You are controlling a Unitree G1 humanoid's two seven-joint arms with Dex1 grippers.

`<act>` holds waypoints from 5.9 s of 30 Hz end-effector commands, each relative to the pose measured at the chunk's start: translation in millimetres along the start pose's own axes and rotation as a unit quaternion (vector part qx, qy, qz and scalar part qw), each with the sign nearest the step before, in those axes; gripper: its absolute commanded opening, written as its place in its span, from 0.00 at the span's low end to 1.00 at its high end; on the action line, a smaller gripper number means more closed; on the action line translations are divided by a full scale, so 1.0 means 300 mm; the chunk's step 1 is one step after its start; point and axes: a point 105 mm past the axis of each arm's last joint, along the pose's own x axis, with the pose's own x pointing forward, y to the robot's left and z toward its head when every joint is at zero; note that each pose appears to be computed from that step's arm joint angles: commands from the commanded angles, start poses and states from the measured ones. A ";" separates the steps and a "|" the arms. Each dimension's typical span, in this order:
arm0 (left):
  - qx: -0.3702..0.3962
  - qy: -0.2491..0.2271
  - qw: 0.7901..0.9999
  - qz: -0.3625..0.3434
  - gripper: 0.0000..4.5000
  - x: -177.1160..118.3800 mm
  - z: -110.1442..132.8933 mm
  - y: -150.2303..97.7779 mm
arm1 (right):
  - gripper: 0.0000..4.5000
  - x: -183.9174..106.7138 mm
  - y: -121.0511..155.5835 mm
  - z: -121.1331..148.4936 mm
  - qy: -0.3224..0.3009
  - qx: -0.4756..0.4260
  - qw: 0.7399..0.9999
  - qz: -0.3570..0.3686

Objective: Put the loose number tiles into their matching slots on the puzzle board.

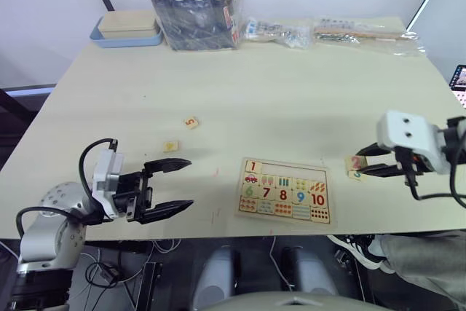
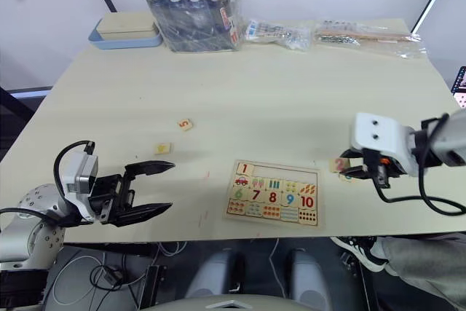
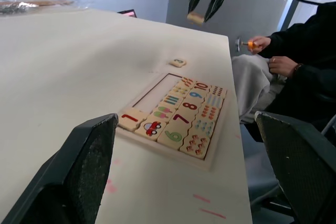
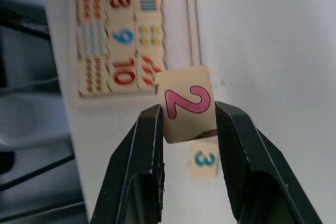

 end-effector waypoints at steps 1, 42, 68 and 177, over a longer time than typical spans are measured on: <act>0.023 -0.005 1.000 0.009 1.00 -0.008 0.027 0.002 | 0.19 0.008 0.017 0.056 0.028 0.037 0.999 0.011; 0.028 -0.007 0.998 0.062 1.00 -0.025 0.011 -0.047 | 0.19 0.471 -0.023 0.262 0.108 0.024 0.994 0.006; 0.025 -0.005 0.997 0.069 1.00 -0.027 0.009 -0.051 | 0.19 0.530 0.000 0.256 0.113 0.036 0.993 0.022; 0.024 -0.013 0.997 0.078 1.00 0.001 0.013 -0.039 | 0.01 0.531 -0.044 0.124 -0.194 0.099 0.976 0.009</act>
